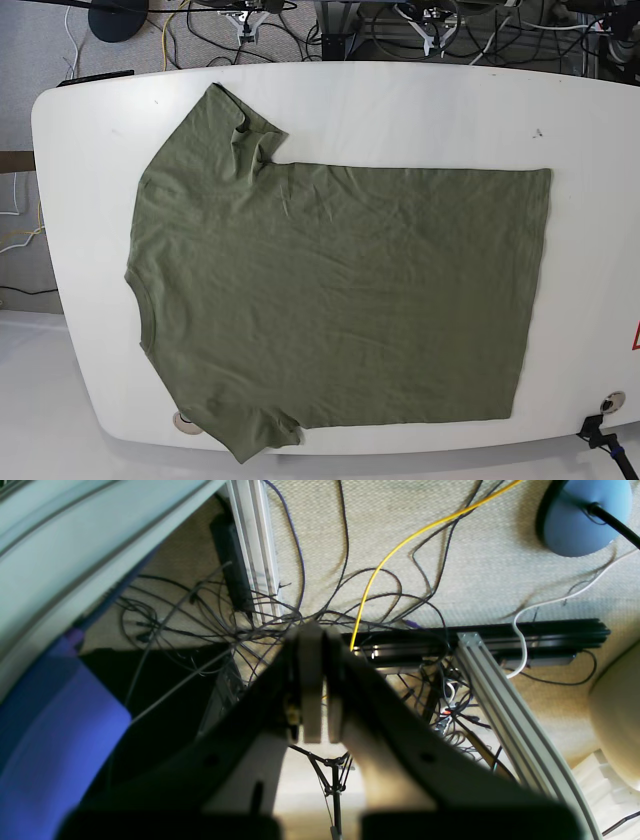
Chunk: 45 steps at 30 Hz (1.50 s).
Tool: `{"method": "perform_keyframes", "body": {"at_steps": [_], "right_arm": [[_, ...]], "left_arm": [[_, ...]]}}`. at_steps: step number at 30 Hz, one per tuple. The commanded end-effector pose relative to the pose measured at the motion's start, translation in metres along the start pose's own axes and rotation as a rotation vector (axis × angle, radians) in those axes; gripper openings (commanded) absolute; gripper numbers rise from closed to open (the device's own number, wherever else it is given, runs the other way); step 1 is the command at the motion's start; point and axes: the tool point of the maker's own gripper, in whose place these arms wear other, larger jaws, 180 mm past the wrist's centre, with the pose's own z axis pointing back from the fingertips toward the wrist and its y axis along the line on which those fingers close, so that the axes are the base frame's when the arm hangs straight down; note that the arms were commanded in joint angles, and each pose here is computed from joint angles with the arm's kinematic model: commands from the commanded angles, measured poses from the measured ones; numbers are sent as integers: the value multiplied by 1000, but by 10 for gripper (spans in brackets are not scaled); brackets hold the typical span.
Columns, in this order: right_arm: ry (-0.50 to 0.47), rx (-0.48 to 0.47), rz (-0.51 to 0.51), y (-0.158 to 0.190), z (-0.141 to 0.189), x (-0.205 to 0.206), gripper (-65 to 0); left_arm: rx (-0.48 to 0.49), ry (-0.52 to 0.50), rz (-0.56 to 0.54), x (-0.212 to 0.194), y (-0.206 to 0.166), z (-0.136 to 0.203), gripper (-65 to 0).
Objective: Fold the T-shirt properly
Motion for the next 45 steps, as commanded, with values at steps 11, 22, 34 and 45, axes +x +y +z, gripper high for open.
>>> {"method": "perform_keyframes", "body": {"at_steps": [11, 22, 34, 45], "right_arm": [[-16, 2, 2, -2, 0, 0, -649], [-17, -1, -1, -4, 0, 1, -648], [-26, 3, -3, -3, 0, 5, -646], [34, 18, -4, 6, 0, -21, -642]], "left_arm": [[8, -10, 1, 7, 9, 1, -649], [15, 6, -3, 2, 12, 1, -649], [7, 27, -8, -6, 8, 0, -650], [11, 76, -8, -35, 10, 1, -631]]}}
